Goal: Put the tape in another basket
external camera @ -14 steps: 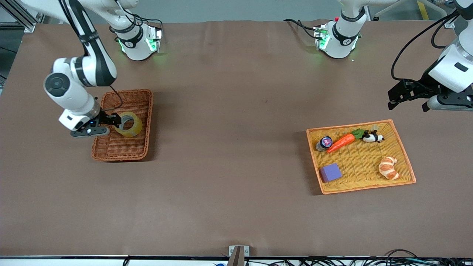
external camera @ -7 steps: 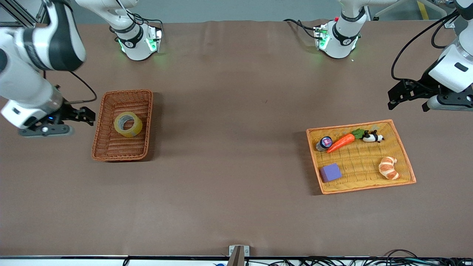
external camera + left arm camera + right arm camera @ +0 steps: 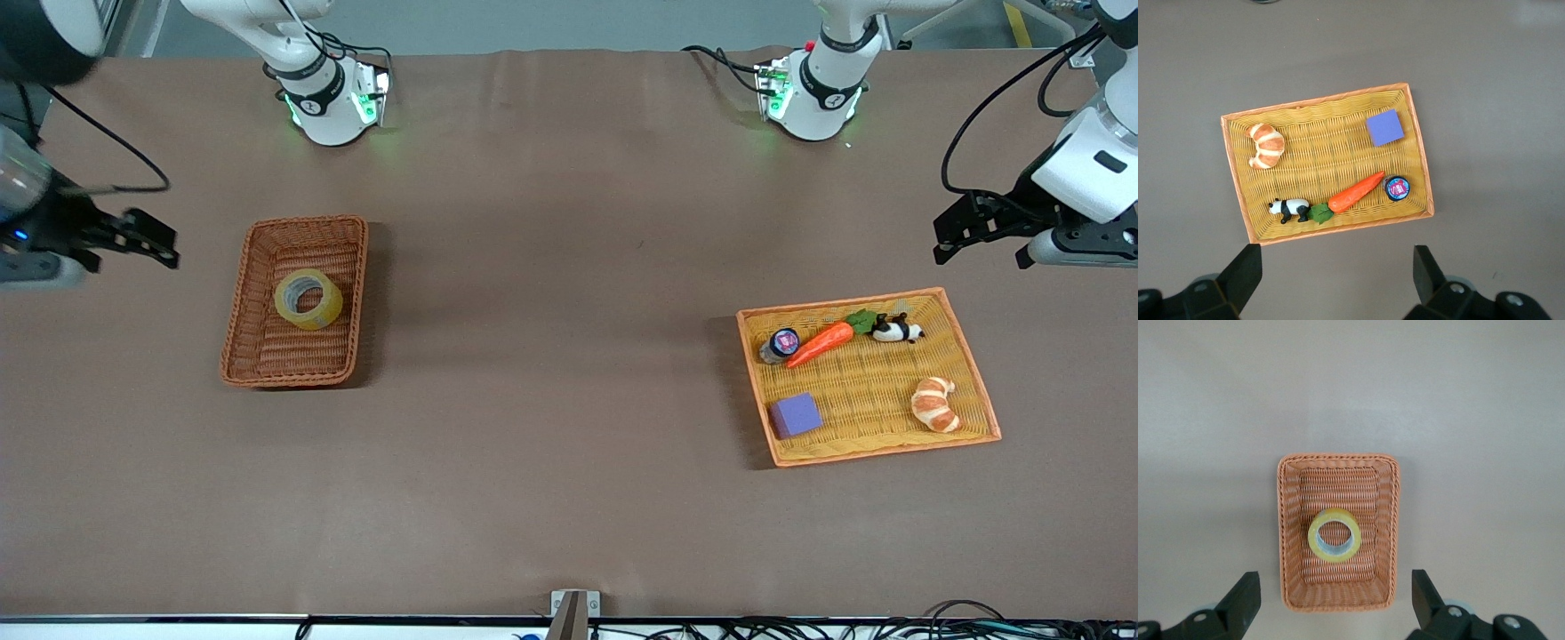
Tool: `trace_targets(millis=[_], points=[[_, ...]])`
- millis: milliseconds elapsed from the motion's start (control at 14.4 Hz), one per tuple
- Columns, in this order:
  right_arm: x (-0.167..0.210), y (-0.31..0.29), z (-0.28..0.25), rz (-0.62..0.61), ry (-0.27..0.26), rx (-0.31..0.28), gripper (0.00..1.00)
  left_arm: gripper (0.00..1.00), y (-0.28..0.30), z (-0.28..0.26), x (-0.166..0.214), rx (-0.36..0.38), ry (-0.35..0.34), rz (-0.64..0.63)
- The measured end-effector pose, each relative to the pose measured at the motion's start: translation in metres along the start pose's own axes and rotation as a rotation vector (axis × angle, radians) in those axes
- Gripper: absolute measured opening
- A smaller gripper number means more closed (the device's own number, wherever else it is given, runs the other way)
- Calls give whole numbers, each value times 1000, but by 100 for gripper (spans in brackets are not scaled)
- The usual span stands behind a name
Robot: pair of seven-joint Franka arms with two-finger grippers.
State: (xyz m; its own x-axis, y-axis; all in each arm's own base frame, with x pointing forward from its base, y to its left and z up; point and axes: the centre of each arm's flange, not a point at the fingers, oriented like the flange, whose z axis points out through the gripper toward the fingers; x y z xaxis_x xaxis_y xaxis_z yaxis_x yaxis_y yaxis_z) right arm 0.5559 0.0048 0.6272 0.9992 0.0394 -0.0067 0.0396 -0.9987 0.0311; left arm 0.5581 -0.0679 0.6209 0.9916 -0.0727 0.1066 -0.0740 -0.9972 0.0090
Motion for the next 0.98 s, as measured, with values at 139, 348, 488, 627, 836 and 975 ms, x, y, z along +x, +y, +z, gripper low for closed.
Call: trace_targets(millis=[139,348,488,627,836,975], points=[[-7,13,-27,26,6,15,100,100,-1,1,0,0,-1,-1],[-16,30,-35,60,-28,34,100,100,-1,2,1,0,-3,-1],[-14,30,-30,60,-44,39,100,100,-1,2,1,0,-4,-1],[-9,30,-25,59,-25,39,100,100,-1,2,1,0,-4,-2],[-3,30,-19,73,-11,38,100,100,-3,2,1,1,-4,-6],[-2,24,-18,101,-9,38,100,100,-3,2,1,1,-3,-6]])
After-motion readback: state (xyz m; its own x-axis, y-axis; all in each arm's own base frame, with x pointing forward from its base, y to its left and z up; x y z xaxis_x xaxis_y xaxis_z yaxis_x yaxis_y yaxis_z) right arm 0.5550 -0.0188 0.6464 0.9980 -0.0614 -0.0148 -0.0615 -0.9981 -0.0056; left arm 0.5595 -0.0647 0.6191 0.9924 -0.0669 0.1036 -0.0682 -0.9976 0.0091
